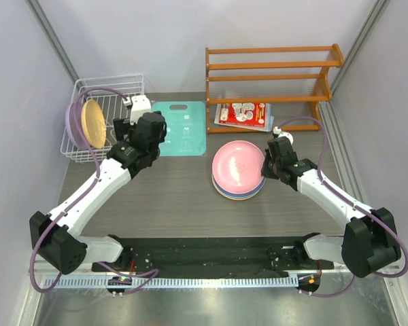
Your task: Unload the plates from the dish rack
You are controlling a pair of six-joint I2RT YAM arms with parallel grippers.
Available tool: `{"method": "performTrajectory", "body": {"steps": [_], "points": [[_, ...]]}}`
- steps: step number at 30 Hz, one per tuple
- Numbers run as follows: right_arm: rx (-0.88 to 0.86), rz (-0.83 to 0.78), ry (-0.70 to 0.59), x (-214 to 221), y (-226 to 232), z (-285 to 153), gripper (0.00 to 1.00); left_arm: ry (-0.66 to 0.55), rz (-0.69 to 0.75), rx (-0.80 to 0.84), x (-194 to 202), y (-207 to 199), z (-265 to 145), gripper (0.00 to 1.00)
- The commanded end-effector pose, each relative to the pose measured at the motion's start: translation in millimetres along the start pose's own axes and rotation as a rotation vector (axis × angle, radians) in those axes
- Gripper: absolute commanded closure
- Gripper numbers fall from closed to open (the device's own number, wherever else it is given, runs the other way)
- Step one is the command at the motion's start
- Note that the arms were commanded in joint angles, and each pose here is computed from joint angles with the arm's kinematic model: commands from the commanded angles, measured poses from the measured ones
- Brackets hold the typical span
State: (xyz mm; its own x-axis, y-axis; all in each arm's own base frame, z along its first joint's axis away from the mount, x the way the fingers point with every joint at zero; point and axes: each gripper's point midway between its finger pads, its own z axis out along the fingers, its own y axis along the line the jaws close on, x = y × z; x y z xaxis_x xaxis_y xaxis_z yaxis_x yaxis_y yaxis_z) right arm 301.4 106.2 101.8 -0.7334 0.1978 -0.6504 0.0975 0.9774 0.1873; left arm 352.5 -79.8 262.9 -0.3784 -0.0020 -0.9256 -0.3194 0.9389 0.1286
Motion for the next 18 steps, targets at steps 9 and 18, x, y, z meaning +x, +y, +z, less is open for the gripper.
{"method": "performTrajectory", "body": {"steps": [9, 18], "points": [[-0.059, 0.024, 0.021, -8, 15, -9, 0.57, -0.041, -0.08, -0.165, -38, 56, 21, 0.01], [0.058, -0.005, -0.141, -45, -10, -42, 0.3, 0.003, -0.126, -0.311, -42, 109, 57, 0.01]]}}
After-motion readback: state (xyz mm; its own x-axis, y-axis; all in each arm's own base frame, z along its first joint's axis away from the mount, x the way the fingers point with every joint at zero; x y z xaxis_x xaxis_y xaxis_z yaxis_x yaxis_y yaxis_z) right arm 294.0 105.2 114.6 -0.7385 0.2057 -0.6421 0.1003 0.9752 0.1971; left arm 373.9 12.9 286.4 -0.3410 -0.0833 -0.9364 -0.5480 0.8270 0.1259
